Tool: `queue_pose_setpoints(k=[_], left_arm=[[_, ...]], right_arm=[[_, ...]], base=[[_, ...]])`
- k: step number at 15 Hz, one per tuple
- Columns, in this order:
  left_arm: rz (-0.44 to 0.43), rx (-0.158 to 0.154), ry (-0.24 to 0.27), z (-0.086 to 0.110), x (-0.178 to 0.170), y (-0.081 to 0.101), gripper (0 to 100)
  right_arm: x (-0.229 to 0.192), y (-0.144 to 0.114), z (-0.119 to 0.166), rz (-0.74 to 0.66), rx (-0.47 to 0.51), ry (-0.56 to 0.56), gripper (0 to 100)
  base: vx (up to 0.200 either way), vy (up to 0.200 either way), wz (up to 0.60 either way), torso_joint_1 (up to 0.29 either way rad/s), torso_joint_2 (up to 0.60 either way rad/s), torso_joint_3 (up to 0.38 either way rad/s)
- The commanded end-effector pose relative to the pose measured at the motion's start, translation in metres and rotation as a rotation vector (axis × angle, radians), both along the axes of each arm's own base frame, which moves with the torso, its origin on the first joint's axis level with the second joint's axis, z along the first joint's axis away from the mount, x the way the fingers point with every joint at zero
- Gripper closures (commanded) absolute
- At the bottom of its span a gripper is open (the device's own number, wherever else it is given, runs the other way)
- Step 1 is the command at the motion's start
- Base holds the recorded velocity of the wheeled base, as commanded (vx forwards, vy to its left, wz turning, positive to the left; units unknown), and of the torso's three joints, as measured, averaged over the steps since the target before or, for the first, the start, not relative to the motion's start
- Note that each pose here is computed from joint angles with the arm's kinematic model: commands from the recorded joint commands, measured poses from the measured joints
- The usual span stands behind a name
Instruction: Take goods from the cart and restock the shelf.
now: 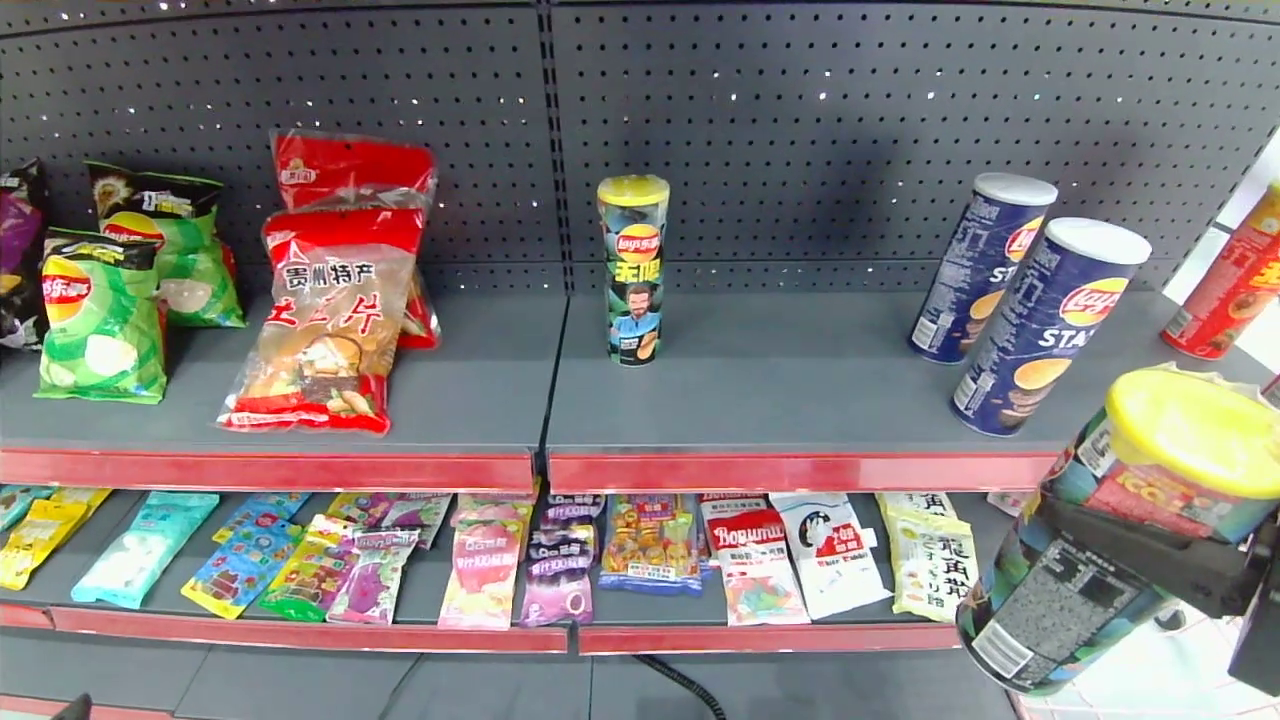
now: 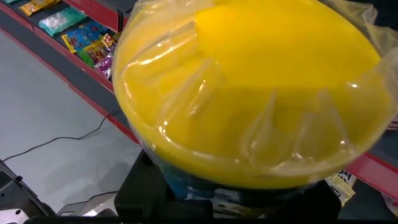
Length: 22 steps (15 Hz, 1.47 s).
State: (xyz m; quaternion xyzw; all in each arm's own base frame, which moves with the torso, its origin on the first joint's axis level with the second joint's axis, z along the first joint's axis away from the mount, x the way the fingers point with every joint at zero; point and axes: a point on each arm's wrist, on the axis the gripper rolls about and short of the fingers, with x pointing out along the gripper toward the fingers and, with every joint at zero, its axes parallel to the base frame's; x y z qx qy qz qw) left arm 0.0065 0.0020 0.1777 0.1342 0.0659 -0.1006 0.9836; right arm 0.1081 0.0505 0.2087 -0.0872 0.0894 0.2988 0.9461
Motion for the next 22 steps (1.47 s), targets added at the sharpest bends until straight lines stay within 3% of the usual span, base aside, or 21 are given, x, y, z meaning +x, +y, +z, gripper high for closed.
queue_pose_setpoints(k=[1, 8, 17, 22], left_arm=[[0.000, 0.002, 0.002, -0.0001, 0.0003, -0.0001, 0], [-0.003, 0.009, -0.001, -0.0001, 0.0001, -0.0001, 0], [-0.004, 0.011, 0.005, -0.0011, 0.0004, -0.0002, 0], [0.000, 0.038, 0.012, -0.0032, 0.0012, -0.0004, 0]], right_arm=[[-0.0006, -0.0001, -0.0003, 0.001, 0.000, -0.001, 100], [-0.0002, 0.0000, -0.0003, 0.001, 0.000, -0.001, 100], [-0.0008, -0.0019, -0.0054, -0.026, -0.008, 0.011, 100], [-0.0006, -0.0017, -0.0061, -0.025, -0.008, 0.015, 100]], base=[[0.000, 0.000, 0.00, 0.159, -0.36, -0.198], [0.000, 0.000, 0.00, 0.161, -0.35, -0.200], [0.000, 0.200, 0.00, 0.029, -0.05, -0.031], [0.080, 0.000, 0.00, 0.000, 0.00, 0.001]])
